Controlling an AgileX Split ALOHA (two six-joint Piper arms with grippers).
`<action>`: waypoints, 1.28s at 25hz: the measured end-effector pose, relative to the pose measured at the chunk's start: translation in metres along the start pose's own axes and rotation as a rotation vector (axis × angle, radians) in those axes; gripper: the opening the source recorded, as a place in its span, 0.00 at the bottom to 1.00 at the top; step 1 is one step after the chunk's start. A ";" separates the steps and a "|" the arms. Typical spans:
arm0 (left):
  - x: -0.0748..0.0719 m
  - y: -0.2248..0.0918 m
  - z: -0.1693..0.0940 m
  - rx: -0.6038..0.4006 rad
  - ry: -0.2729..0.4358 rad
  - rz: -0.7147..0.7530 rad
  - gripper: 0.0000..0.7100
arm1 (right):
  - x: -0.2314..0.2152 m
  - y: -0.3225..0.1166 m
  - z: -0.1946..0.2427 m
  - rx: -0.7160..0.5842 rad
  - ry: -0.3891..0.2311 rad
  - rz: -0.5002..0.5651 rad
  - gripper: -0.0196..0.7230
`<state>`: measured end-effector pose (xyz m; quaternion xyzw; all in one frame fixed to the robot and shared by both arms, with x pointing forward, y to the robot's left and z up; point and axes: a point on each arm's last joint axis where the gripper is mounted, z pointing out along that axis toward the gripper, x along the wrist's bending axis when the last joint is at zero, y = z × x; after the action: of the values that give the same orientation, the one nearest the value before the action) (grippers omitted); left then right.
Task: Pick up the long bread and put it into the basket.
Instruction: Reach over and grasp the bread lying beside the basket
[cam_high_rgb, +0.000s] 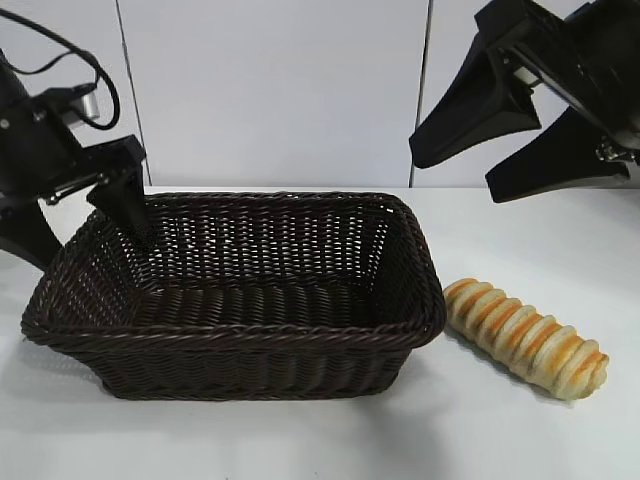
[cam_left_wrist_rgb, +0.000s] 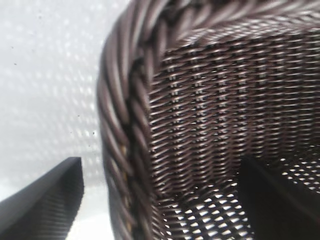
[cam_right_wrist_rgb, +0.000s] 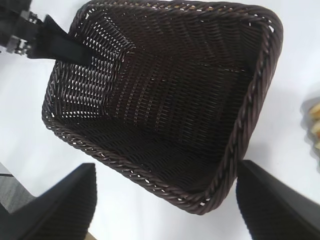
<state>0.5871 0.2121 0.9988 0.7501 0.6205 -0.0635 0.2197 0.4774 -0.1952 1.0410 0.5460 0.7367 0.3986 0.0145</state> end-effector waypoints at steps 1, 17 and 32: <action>-0.002 0.000 -0.006 -0.016 0.001 0.007 0.88 | 0.000 0.000 0.000 0.000 0.000 0.000 0.78; -0.031 -0.019 -0.081 -0.154 0.015 0.111 0.88 | 0.000 0.000 0.000 0.005 0.002 -0.002 0.78; -0.035 -0.055 -0.057 -0.188 -0.159 -0.018 0.88 | 0.001 -0.003 0.000 0.030 0.016 -0.005 0.78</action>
<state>0.5162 0.2111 1.0493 0.7132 0.6110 -0.0664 0.3371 0.4747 -0.1944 1.0399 0.5411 0.7442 0.3917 0.0016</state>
